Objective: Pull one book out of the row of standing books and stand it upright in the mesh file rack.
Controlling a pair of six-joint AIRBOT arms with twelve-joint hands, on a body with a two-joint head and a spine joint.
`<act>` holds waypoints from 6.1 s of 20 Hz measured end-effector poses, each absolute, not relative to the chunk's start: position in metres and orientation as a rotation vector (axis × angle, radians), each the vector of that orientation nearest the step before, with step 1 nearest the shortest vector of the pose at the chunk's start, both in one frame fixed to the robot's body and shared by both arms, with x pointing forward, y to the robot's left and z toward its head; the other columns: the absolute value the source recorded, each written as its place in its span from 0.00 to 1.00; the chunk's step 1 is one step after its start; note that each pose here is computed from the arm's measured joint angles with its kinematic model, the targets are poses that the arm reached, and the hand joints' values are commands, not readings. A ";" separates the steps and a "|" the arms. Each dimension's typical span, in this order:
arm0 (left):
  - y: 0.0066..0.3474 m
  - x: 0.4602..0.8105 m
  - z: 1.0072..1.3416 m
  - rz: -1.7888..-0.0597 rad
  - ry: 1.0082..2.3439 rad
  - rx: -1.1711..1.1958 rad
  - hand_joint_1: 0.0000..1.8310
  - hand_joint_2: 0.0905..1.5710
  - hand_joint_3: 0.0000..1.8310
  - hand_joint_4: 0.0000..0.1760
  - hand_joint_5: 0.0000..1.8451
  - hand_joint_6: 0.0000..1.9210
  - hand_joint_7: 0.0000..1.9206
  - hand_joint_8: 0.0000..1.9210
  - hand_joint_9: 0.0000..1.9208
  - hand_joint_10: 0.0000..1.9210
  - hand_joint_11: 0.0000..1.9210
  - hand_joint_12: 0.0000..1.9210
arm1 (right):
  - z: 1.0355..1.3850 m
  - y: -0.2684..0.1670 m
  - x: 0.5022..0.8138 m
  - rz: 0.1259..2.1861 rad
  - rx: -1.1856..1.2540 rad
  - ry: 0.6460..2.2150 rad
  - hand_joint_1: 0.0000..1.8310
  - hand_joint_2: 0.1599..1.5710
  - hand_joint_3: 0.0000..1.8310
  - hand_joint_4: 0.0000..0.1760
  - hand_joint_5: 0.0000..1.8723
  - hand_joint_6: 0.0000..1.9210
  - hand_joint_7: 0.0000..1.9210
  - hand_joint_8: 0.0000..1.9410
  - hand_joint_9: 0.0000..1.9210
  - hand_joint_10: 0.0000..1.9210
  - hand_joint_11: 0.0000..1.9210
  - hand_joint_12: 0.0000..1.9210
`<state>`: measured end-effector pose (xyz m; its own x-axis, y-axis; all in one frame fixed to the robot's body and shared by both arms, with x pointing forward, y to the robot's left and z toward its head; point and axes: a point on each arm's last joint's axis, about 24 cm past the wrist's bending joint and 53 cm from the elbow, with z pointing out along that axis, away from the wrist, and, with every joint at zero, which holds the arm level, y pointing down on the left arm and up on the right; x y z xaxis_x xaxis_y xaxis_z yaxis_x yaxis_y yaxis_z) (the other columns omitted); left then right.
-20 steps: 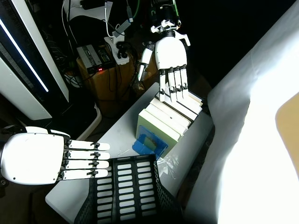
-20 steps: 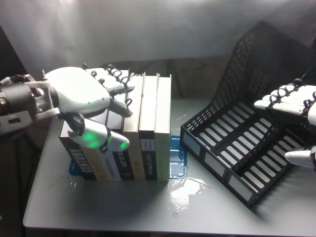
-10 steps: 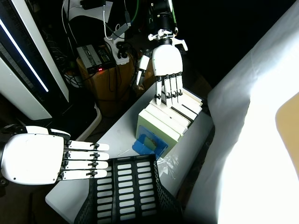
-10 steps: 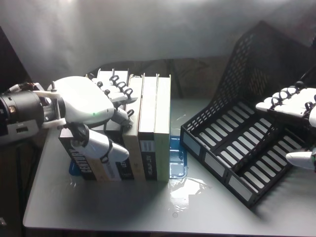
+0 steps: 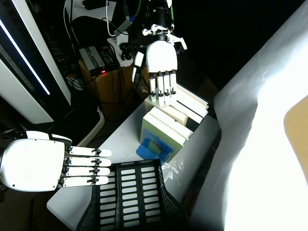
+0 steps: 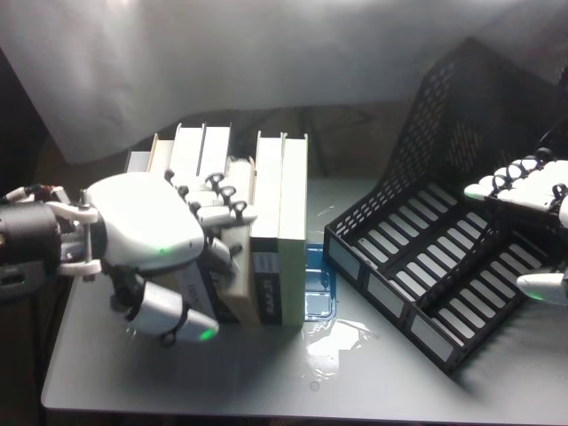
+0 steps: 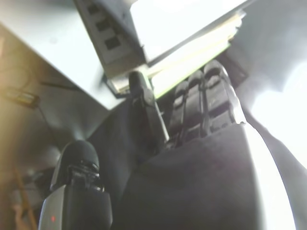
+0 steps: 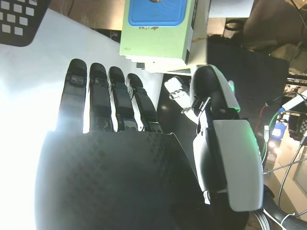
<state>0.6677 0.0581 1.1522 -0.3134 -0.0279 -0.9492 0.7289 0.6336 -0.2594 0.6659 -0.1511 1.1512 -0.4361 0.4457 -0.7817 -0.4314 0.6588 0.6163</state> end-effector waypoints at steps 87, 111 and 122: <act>0.315 0.658 1.155 -0.946 1.200 -0.612 0.20 0.79 0.00 0.00 0.00 0.00 0.00 0.00 0.00 0.00 0.00 0.00 | 1.242 0.087 0.657 1.019 -0.839 1.546 0.47 0.59 0.01 0.00 0.00 0.00 0.00 0.00 0.00 0.00 0.00 0.00; 0.349 0.644 1.149 -0.862 1.124 -0.673 0.20 0.83 0.00 0.00 0.00 0.00 0.00 0.00 0.00 0.00 0.00 0.00 | 1.185 0.171 0.634 0.898 -1.127 1.510 0.47 0.58 0.00 0.00 0.00 0.00 0.00 0.00 0.00 0.00 0.00 0.00; 0.345 0.642 1.153 -0.876 1.114 -0.654 0.22 0.83 0.00 0.00 0.00 0.00 0.00 0.00 0.00 0.00 0.00 0.00 | 1.158 0.183 0.642 0.777 -1.224 1.527 0.42 0.59 0.00 0.00 0.00 0.00 0.00 0.00 0.00 0.00 0.00 0.00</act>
